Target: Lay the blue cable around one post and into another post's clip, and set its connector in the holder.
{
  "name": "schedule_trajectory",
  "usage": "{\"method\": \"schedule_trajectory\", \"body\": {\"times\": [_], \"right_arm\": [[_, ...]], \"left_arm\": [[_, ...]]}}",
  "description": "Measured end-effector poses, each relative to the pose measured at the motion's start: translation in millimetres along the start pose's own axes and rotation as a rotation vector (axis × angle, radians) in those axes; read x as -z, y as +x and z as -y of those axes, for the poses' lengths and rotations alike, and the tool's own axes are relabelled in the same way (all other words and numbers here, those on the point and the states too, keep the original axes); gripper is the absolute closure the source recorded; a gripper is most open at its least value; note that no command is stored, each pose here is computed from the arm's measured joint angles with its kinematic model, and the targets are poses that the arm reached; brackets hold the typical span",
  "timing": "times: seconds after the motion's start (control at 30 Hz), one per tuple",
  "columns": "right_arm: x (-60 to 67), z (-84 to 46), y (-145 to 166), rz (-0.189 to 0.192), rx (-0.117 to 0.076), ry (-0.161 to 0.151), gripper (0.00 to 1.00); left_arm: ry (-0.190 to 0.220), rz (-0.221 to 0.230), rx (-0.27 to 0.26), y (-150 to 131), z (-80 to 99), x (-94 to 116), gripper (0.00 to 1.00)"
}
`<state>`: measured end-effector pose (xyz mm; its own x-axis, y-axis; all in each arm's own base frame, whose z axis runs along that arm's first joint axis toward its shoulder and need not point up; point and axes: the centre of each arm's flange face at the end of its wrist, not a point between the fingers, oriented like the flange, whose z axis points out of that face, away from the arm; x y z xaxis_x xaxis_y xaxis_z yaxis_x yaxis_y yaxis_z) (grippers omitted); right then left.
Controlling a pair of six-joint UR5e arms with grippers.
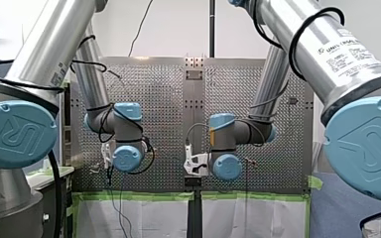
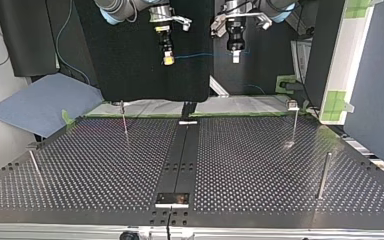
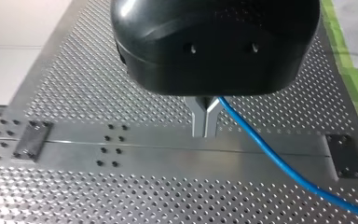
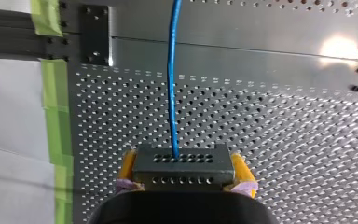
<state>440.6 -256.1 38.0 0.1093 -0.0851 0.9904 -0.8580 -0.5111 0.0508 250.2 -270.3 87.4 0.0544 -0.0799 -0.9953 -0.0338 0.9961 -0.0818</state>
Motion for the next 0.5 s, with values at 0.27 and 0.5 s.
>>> {"method": "schedule_trajectory", "body": {"times": [0.27,0.5], "right_arm": [[1.1,0.0,-2.5,0.006,-0.07,-0.001,1.0],[0.2,-0.4,-1.0,0.004,-0.125,-0.004,1.0]], "left_arm": [[-0.014,0.056,0.05,-5.5,6.6,4.9,0.99],[-0.014,0.102,0.091,-10.0,9.6,1.1,0.99]]}}
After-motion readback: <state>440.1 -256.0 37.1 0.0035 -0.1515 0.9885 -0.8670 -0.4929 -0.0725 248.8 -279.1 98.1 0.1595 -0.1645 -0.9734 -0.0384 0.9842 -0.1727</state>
